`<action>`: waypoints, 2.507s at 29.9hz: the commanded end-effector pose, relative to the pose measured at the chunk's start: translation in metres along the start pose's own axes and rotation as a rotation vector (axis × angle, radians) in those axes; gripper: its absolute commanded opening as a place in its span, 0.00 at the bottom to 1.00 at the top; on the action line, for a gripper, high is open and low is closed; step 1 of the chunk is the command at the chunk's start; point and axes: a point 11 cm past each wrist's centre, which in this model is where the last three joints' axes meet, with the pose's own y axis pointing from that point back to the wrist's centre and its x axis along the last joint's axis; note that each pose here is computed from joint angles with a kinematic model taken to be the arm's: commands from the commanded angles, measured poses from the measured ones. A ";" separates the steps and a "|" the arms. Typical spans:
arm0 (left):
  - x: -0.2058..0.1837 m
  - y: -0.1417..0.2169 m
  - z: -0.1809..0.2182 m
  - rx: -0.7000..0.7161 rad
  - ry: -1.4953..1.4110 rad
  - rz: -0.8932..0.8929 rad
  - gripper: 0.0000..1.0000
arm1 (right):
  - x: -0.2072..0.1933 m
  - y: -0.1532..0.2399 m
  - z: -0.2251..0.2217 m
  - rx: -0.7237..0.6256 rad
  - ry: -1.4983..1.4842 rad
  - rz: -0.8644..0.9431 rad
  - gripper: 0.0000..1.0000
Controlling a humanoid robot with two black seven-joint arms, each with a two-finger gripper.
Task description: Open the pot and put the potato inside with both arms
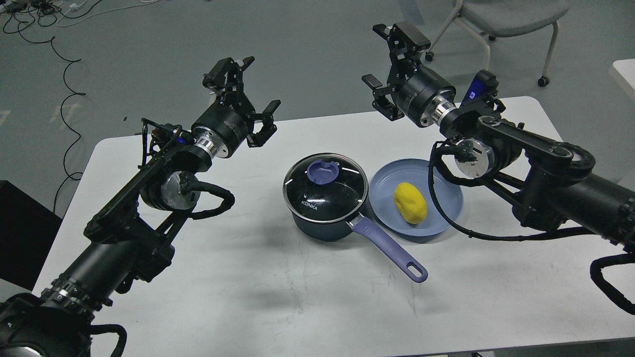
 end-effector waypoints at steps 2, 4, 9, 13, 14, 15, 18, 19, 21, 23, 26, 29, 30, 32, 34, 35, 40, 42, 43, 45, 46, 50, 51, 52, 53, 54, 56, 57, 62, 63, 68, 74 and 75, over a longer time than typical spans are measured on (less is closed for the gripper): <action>0.001 0.000 0.001 0.003 0.004 0.003 0.98 | 0.000 0.001 0.004 -0.018 -0.003 -0.001 1.00; 0.003 0.002 -0.001 0.006 0.006 0.010 0.98 | 0.000 0.002 0.005 -0.018 -0.003 0.000 1.00; 0.010 0.006 -0.003 0.005 0.010 0.025 0.98 | 0.003 0.004 0.008 -0.024 -0.002 0.005 1.00; 0.012 0.008 -0.002 -0.015 0.030 0.032 0.98 | 0.005 0.006 0.012 -0.029 -0.005 0.011 1.00; 0.013 0.008 -0.001 -0.018 0.034 0.034 0.98 | 0.005 0.006 0.012 -0.029 -0.005 0.011 1.00; 0.012 0.008 -0.002 -0.016 0.034 0.033 0.98 | 0.005 0.006 0.012 -0.029 -0.005 0.011 1.00; 0.012 0.008 -0.003 -0.011 0.034 0.033 0.98 | 0.004 0.006 0.011 -0.027 -0.007 0.007 1.00; 0.012 0.008 -0.003 -0.009 0.033 0.032 0.98 | 0.002 0.006 0.010 -0.024 -0.009 0.002 1.00; 0.011 0.007 -0.003 -0.008 0.034 0.030 0.98 | 0.000 0.005 0.008 -0.021 -0.011 -0.003 1.00; 0.012 0.008 -0.003 -0.008 0.032 0.032 0.98 | 0.000 0.005 0.008 -0.019 -0.010 -0.004 1.00; 0.012 0.008 -0.002 -0.010 0.031 0.031 0.98 | 0.001 0.005 0.008 -0.021 -0.009 -0.004 1.00; 0.012 0.008 -0.001 -0.011 0.029 0.027 0.98 | 0.002 0.006 0.007 -0.019 -0.008 -0.002 1.00; 0.012 0.008 -0.001 -0.012 0.028 0.028 0.98 | 0.002 0.005 0.007 -0.020 -0.009 -0.001 1.00; 0.012 0.008 0.000 -0.013 0.027 0.027 0.98 | 0.002 0.006 0.006 -0.017 -0.009 0.000 1.00; 0.012 0.009 -0.001 -0.012 0.028 0.028 0.98 | 0.005 0.006 0.005 -0.016 -0.008 0.005 1.00; 0.013 0.010 -0.001 -0.018 0.032 0.031 0.98 | 0.006 0.006 0.004 -0.013 -0.006 0.008 1.00; 0.015 0.011 0.001 -0.040 0.049 0.037 0.98 | 0.011 0.006 -0.001 -0.003 -0.009 0.016 1.00; 0.017 0.013 -0.001 -0.039 0.052 0.042 0.98 | 0.013 0.006 -0.004 0.003 -0.012 0.022 1.00; 0.017 0.013 -0.001 -0.038 0.052 0.042 0.98 | 0.013 0.006 -0.006 0.008 -0.015 0.024 1.00; 0.018 0.014 -0.003 -0.028 0.057 0.042 0.98 | 0.015 0.006 -0.008 0.015 -0.021 0.028 1.00; 0.018 0.014 -0.003 -0.028 0.055 0.043 0.98 | 0.015 0.006 -0.009 0.016 -0.022 0.027 1.00; 0.019 0.014 -0.003 -0.029 0.057 0.042 0.98 | 0.015 0.006 -0.009 0.015 -0.031 0.030 1.00; 0.019 0.014 -0.001 -0.034 0.058 0.043 0.98 | 0.015 0.006 -0.010 0.014 -0.031 0.030 1.00; 0.019 0.014 -0.001 -0.036 0.060 0.044 0.98 | 0.016 0.005 -0.010 0.012 -0.034 0.031 1.00; 0.020 0.015 0.001 -0.042 0.064 0.046 0.98 | 0.017 0.006 -0.010 0.006 -0.039 0.034 1.00; 0.021 0.015 0.000 -0.043 0.067 0.049 0.98 | 0.017 0.005 -0.010 0.006 -0.042 0.035 1.00; 0.023 0.017 0.000 -0.047 0.072 0.054 0.98 | 0.017 0.005 -0.010 0.001 -0.043 0.034 1.00; 0.023 0.017 0.000 -0.048 0.073 0.054 0.98 | 0.017 0.005 -0.010 0.001 -0.043 0.034 1.00; 0.027 0.017 0.013 -0.074 0.059 0.060 0.98 | 0.018 0.006 -0.010 0.002 -0.042 0.034 1.00; 0.028 0.017 0.016 -0.076 0.046 0.060 0.98 | 0.018 0.006 -0.010 0.001 -0.041 0.033 1.00; 0.028 0.012 0.060 -0.098 -0.239 0.043 0.98 | 0.037 0.014 -0.013 -0.002 -0.019 0.069 1.00; 0.015 0.023 0.087 -0.072 -0.804 -0.027 0.98 | 0.061 0.025 -0.008 -0.017 -0.010 0.126 1.00; 0.005 0.027 0.089 -0.082 -0.925 -0.064 0.98 | 0.063 0.026 -0.007 -0.020 -0.012 0.133 1.00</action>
